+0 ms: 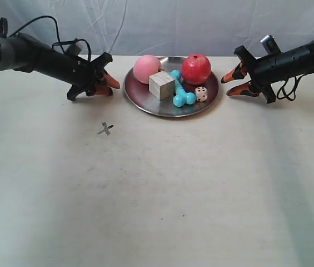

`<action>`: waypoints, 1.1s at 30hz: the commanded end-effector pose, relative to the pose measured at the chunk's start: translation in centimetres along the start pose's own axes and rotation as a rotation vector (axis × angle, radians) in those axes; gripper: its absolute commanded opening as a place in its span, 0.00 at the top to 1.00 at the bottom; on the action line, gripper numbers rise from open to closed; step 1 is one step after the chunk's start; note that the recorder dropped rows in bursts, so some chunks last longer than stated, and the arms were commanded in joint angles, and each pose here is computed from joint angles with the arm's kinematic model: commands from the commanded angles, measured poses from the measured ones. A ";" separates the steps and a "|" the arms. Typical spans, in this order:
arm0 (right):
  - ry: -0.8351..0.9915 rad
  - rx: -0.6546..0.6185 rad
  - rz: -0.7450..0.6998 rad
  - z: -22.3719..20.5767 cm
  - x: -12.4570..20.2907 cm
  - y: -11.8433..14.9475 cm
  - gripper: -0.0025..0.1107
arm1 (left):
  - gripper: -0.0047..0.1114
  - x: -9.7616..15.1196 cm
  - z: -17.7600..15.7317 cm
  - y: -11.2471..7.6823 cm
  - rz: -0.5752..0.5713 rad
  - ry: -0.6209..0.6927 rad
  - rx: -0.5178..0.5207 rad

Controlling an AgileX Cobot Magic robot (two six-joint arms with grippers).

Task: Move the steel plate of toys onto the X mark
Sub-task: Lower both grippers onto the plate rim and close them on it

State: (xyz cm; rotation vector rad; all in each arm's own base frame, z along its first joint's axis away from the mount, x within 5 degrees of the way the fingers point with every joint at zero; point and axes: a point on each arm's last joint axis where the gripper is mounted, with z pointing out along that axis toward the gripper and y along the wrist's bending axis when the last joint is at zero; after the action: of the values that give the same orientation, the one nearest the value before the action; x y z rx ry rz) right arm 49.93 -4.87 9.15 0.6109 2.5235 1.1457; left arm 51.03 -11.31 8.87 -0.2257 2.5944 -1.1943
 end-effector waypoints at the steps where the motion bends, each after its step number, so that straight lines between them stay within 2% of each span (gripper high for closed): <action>1: -0.002 0.001 -0.017 -0.1 -0.1 0.1 0.60 | 0.70 0.3 0.8 -0.5 -0.041 -0.004 0.044; 5: 0.000 0.002 -0.021 0.0 -0.1 0.2 0.60 | 0.70 0.5 1.8 -0.7 -0.059 -0.024 0.060; 8: 0.008 0.003 -0.030 0.4 0.2 0.6 0.60 | 0.70 0.8 2.6 0.0 -0.100 -0.009 0.080; 16: 0.050 0.010 -0.008 3.0 1.2 -0.3 0.60 | 0.70 1.2 2.8 0.1 -0.075 0.022 0.063; 19: 0.057 0.001 -0.005 3.5 1.4 0.0 0.60 | 0.70 1.9 3.6 -0.4 -0.034 0.038 0.033; 26: 0.069 -0.002 -0.016 4.1 1.9 0.6 0.61 | 0.71 2.0 3.9 -0.8 -0.032 0.034 0.035; 28: 0.073 -0.001 -0.020 4.3 2.0 0.7 0.67 | 0.71 2.0 3.9 -0.8 -0.032 0.034 0.035; 31: 0.074 0.008 -0.030 4.5 2.1 0.8 0.85 | 0.72 2.0 3.9 -0.8 -0.036 0.034 0.039; 33: 0.073 0.009 -0.030 4.5 2.1 0.8 0.98 | 0.77 2.0 3.9 -0.8 -0.037 0.033 0.040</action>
State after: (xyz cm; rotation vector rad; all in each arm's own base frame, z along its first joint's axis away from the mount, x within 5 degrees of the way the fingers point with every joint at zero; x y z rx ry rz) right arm 50.41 -1.22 7.50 0.6009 2.5474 1.1990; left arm 50.94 -14.60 8.32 -0.2510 2.5508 -1.2724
